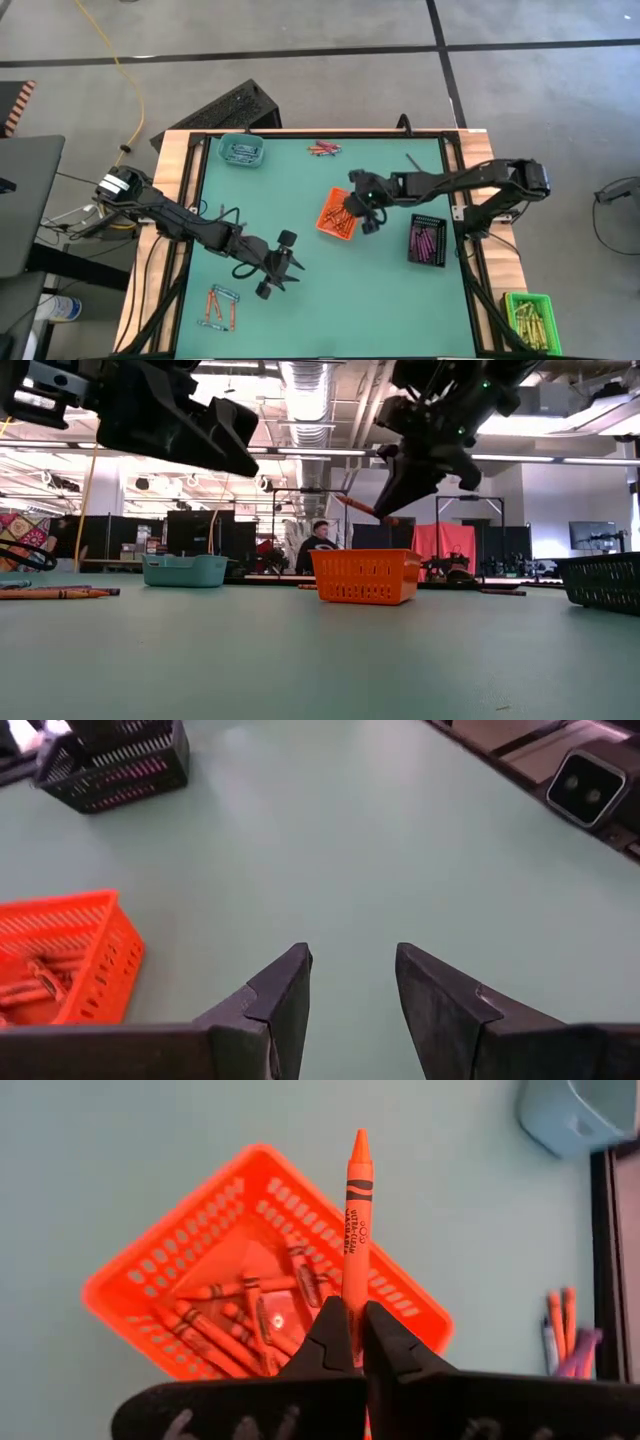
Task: Sort crayons
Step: Put the orange crayon into the orange bin
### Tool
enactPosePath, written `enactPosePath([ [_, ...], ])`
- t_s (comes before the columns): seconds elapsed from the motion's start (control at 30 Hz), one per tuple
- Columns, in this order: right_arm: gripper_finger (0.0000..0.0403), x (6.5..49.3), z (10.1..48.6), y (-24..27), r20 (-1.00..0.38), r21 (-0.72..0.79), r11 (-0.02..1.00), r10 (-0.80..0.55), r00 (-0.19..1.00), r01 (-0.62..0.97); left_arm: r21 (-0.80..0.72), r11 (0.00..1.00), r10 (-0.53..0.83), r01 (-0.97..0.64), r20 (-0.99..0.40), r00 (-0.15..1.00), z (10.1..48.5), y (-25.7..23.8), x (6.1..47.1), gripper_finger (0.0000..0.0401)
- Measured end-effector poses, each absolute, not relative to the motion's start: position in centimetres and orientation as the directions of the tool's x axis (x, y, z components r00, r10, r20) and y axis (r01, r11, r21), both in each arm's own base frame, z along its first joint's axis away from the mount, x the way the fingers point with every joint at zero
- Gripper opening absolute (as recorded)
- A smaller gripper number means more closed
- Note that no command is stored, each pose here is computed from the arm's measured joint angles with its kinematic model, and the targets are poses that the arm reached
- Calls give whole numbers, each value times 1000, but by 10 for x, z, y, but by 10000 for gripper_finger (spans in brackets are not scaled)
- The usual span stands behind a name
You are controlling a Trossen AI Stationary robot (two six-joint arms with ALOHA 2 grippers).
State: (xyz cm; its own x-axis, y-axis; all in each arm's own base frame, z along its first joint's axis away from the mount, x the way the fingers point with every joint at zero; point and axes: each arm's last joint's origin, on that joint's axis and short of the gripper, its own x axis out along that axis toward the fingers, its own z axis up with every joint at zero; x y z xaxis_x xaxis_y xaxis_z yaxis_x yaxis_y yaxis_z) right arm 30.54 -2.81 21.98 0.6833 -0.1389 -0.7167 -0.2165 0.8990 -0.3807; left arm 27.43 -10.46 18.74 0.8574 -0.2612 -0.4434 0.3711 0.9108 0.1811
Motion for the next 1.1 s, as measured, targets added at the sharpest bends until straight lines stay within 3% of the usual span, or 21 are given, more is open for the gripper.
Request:
enactPosePath([
  [0.37, 4, 306, 220, -10, -718, -459, 811, -98, 689, -363, 158, 919, -261, 362, -445, 857, 187, -104, 274, 139],
  [1.1, 8, 303, 217, -19, -742, -483, 787, -134, 657, -384, 141, 925, -263, 353, -435, 861, 188, -105, 275, 139],
])
